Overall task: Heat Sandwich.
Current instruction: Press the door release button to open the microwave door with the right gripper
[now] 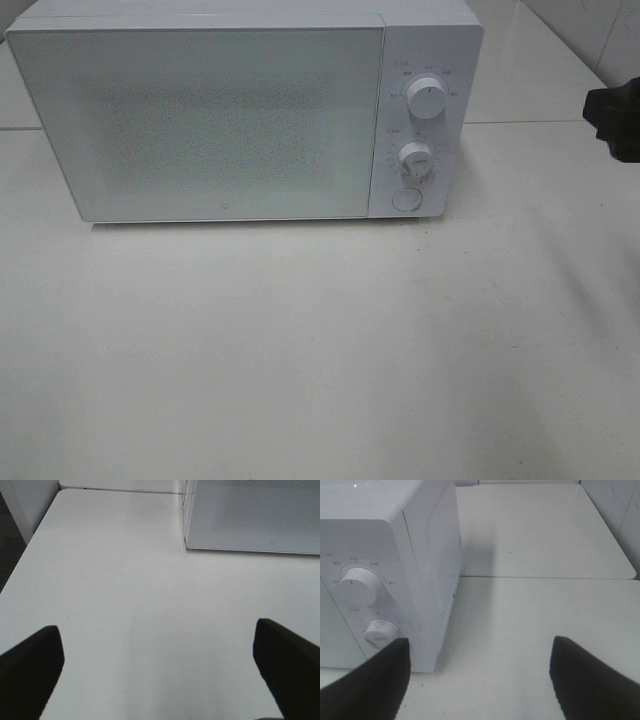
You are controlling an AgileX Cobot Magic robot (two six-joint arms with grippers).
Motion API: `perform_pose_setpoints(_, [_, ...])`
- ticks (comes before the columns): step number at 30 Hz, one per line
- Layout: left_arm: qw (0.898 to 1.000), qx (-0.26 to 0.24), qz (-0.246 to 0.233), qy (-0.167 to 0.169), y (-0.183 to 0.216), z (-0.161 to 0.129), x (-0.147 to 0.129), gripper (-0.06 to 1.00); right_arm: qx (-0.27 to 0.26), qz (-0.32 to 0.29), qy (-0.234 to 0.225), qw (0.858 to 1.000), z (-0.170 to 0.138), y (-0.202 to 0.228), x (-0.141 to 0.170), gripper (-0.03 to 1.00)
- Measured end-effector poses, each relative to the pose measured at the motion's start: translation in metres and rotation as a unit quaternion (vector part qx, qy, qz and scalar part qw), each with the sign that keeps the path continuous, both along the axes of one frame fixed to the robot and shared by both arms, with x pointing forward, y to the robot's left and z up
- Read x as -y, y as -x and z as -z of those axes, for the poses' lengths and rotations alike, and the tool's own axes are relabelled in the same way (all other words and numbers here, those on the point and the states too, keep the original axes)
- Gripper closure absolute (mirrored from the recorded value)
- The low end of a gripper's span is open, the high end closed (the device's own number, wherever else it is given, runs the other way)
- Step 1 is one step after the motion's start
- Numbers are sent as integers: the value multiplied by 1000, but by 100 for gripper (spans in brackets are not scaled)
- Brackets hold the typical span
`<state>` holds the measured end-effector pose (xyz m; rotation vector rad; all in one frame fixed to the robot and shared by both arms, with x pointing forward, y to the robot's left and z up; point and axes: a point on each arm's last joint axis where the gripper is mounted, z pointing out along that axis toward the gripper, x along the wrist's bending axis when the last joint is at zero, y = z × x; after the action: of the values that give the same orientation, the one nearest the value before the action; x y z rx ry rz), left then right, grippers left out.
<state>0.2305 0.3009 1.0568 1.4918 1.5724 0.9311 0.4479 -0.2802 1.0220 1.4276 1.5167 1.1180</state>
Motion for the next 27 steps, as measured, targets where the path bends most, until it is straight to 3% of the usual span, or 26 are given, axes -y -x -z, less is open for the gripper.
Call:
perform_pose_setpoints(13, [1000,0,0,0,0,0,0,-3,25,43,-15,999,40,-3,5,22])
perform_pose_setpoints(22, [1000,0,0,0,0,0,0,-3,32,4,22,999,53,-9,-25,22])
perform_pose_setpoints(27, [1000,0,0,0,0,0,0,-3,33,17,25,999,67,-12,-41,22])
